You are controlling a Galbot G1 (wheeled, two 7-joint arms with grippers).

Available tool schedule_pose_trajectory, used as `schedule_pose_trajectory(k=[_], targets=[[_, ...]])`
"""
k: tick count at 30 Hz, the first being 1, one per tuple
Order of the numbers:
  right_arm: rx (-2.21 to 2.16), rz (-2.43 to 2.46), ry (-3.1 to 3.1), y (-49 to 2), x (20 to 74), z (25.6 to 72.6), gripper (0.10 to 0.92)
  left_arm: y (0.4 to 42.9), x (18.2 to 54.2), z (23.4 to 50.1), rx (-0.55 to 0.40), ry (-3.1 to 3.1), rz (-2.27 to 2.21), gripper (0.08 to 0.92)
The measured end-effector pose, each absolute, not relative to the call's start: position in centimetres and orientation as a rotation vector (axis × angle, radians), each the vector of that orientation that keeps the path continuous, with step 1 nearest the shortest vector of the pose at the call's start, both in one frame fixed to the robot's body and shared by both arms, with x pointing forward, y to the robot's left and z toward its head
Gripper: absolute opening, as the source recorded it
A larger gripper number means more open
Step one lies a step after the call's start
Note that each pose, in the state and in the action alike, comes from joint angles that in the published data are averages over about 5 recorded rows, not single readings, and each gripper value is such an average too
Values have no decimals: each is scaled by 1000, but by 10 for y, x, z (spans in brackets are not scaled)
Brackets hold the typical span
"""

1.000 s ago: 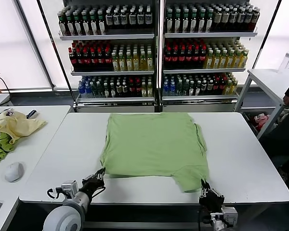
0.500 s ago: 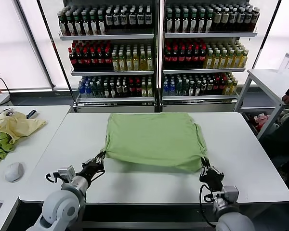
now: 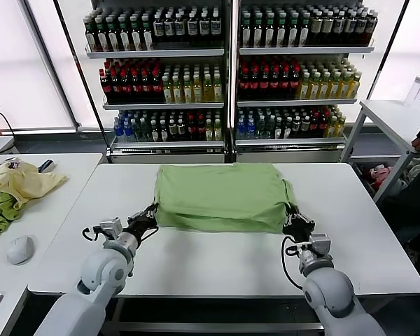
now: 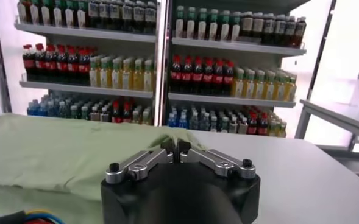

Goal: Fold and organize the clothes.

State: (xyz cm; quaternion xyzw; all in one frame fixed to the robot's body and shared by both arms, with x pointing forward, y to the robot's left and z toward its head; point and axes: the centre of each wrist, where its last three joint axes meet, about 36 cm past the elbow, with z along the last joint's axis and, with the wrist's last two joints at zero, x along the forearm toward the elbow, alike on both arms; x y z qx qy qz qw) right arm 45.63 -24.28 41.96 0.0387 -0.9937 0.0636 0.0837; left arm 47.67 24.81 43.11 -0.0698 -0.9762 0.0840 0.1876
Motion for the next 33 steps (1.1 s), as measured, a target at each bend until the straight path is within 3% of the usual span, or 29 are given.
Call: schedule_pose_trajectory(k=[3, 7, 26, 30, 33], targets=[[125, 215, -2947, -240, 465, 417, 136, 245, 484, 425, -178, -2742, 207, 106], [136, 254, -2921, -239, 470, 416, 213, 242, 490, 419, -157, -2738, 177, 142], [33, 249, -2819, -268, 451, 401, 768, 247, 475, 402, -89, -2708, 96, 685], [21, 212, -2777, -269, 453, 397, 818, 245, 477, 397, -88, -2688, 98, 785], [20, 181, -2749, -268, 456, 395, 810, 244, 480, 393, -83, -2679, 91, 773]])
